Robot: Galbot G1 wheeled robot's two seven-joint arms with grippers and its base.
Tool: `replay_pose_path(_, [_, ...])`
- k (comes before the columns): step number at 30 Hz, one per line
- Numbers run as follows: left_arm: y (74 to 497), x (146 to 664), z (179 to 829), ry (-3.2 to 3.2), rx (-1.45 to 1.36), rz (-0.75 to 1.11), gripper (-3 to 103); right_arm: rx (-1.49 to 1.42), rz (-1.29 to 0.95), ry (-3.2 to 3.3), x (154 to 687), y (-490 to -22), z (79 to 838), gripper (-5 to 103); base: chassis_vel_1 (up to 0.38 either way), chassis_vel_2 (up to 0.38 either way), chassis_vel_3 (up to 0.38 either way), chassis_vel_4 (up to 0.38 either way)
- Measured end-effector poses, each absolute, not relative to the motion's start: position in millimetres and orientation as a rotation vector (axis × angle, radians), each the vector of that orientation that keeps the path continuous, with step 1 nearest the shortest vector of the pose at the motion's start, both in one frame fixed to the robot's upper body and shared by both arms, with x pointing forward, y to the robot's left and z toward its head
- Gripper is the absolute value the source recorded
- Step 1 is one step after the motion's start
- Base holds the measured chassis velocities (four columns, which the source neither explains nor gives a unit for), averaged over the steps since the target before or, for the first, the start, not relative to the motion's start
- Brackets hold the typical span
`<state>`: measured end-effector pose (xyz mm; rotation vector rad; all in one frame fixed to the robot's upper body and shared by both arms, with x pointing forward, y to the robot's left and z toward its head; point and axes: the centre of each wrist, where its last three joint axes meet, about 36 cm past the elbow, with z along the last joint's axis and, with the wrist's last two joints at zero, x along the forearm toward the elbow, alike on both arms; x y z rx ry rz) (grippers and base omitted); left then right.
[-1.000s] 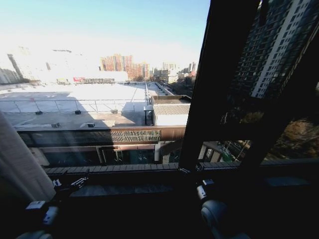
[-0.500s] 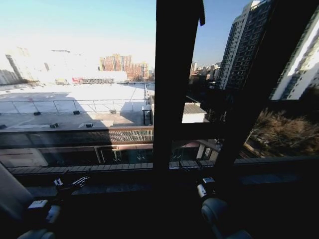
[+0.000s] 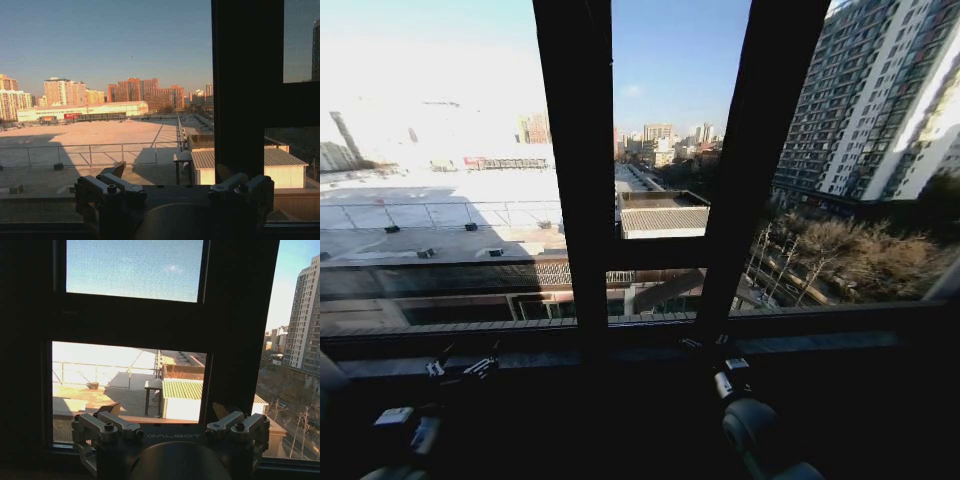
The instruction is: Open the curtains by pulling them apart, changing their state from closed to fully open.
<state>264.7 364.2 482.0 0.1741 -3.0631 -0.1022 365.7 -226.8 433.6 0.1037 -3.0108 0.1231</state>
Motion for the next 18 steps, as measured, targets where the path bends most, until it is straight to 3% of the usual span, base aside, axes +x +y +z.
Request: replay_pose_path(18, [367.9, 263.7, 475.2, -3.060, 0.185, -0.105, 100, 0.084, 0.122, -3.010, 365.1, -227.6, 432.2, 100, -0.028, -0.390, 0.023, 0.383])
